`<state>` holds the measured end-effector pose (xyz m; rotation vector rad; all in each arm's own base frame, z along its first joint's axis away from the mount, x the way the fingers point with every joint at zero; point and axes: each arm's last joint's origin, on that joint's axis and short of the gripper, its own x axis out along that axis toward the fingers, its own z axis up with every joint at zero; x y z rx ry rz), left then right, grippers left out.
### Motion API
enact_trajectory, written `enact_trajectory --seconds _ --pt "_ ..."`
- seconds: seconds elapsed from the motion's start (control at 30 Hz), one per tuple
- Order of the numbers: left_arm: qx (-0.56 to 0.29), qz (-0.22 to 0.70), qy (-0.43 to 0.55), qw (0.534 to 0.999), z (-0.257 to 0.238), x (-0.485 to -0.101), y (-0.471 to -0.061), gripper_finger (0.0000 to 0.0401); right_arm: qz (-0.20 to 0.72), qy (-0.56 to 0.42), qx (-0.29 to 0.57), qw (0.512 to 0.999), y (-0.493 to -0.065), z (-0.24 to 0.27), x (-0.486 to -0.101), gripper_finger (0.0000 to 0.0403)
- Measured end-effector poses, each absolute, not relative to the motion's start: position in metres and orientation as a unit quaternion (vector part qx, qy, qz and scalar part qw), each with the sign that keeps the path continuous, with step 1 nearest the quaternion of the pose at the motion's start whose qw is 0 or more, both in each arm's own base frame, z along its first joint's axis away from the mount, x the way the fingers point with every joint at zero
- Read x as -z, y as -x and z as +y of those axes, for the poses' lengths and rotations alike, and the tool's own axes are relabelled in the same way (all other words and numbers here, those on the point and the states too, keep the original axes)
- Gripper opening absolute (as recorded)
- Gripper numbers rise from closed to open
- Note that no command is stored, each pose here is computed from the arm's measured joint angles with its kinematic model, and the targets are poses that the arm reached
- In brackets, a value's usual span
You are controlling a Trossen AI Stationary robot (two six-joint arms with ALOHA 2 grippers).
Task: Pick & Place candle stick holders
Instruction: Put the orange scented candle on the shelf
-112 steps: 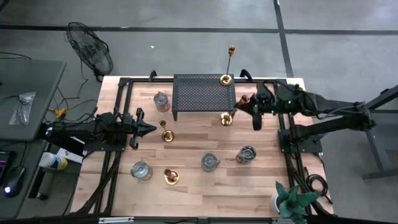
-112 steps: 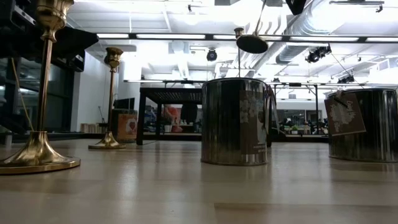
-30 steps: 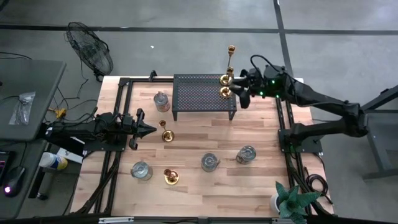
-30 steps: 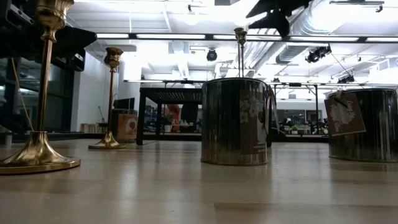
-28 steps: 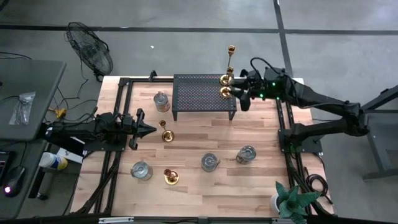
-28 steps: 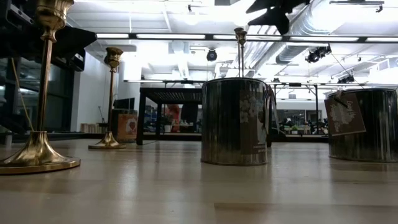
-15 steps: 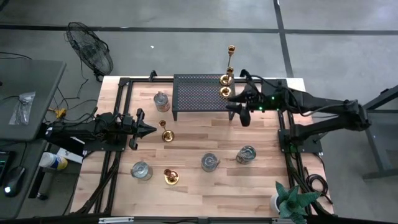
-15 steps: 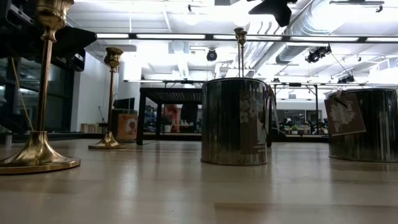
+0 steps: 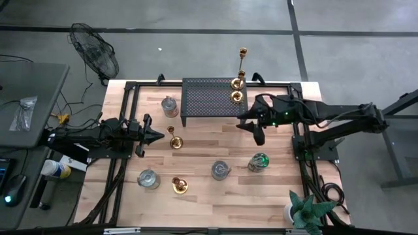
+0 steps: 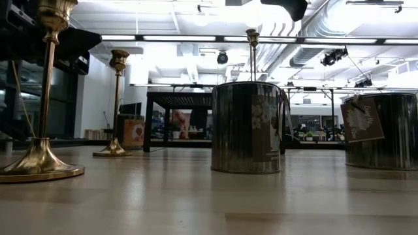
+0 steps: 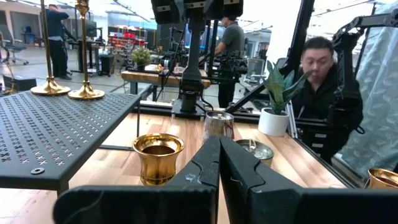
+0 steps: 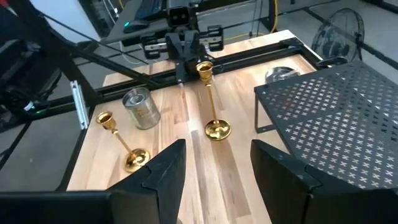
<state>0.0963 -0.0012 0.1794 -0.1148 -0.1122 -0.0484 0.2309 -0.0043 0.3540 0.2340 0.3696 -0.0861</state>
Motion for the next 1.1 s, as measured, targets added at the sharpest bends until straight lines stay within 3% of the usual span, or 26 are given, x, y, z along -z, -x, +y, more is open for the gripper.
enact_trajectory --seconds 1.1 --pt "0.024 -0.056 0.057 0.996 -0.001 -0.179 -0.096 0.0001 0.18 -0.089 0.009 0.98 -0.241 0.016 -0.351 0.0174"
